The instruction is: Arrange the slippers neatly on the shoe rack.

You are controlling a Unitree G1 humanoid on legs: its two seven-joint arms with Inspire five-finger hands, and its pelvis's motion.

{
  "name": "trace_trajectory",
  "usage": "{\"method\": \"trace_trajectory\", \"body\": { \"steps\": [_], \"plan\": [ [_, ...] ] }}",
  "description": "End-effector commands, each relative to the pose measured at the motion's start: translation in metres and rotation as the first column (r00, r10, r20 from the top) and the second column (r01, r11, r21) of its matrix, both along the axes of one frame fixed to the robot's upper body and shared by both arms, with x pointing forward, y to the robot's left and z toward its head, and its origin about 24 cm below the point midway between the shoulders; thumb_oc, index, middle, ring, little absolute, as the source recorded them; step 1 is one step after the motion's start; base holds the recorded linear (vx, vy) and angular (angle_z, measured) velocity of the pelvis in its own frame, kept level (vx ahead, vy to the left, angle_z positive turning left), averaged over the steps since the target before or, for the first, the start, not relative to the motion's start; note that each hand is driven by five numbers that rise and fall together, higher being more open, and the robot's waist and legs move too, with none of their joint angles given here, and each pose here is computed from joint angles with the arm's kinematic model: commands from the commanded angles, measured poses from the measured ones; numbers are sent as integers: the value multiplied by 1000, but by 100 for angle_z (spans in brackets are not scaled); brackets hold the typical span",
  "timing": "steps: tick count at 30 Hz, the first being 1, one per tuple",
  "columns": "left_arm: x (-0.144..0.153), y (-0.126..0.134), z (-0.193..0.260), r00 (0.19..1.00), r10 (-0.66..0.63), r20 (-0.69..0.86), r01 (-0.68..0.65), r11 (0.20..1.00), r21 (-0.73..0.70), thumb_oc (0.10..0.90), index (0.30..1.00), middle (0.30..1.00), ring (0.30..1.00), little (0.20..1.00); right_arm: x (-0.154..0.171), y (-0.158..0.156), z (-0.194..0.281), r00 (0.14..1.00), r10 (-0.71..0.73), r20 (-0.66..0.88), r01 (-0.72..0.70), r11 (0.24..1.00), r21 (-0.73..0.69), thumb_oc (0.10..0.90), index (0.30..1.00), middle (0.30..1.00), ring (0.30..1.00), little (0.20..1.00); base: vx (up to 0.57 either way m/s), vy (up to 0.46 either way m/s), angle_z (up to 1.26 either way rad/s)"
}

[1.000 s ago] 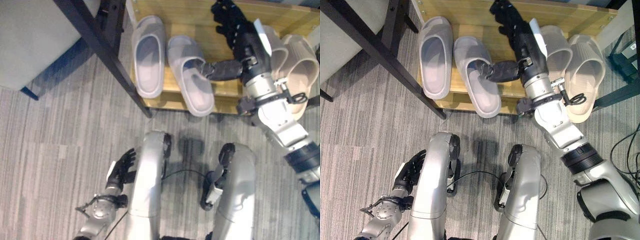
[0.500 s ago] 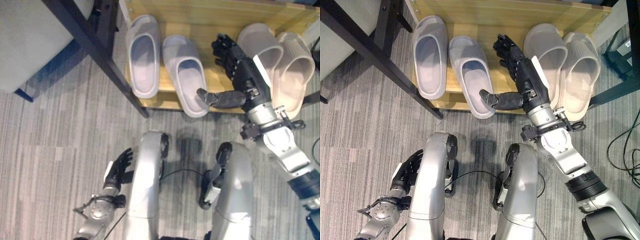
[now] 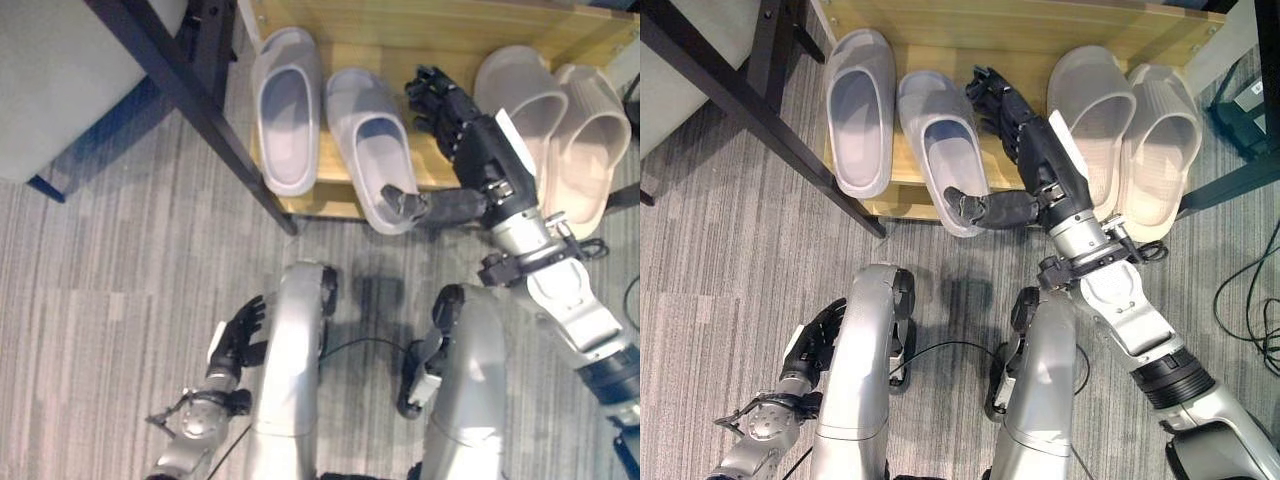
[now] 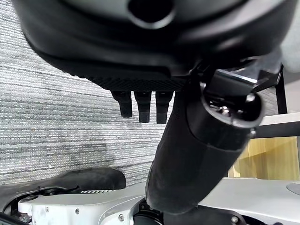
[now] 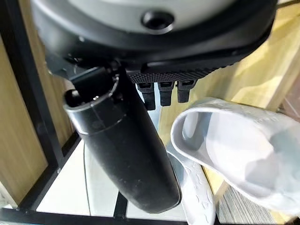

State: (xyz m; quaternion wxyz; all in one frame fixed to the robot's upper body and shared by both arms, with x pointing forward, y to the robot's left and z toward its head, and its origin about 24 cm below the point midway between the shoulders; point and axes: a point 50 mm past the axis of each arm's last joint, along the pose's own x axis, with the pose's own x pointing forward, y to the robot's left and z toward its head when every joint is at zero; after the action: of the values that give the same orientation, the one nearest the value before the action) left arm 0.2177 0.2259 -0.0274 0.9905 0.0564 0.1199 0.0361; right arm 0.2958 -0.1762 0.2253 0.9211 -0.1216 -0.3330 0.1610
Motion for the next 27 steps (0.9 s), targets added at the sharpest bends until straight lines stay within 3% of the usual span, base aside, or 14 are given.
{"method": "trace_trajectory", "body": {
  "steps": [1,5,10,27],
  "plan": [
    [1,-32,2,995,-69,76,73,996,-53,800,900,900,900,900,-41,9,69,915,109,389,-122,992,11,800,900,900,900,900,0,0,0],
    [-1,-32,2,995,-70,76,74,996,-54,800,900,900,900,900,-56,25,69,888,256,381,-243,966,-83,800,900,900,900,900,0,0,0],
    [-1,-33,5,991,-87,97,91,995,-30,800,900,900,900,900,-62,29,66,887,314,340,-256,945,-204,800,900,900,900,900,0,0,0],
    [0,-35,4,991,-98,92,101,994,-36,800,900,900,900,900,-42,11,41,958,212,194,-172,964,-201,800,900,900,900,900,0,0,0]
  ]
}}
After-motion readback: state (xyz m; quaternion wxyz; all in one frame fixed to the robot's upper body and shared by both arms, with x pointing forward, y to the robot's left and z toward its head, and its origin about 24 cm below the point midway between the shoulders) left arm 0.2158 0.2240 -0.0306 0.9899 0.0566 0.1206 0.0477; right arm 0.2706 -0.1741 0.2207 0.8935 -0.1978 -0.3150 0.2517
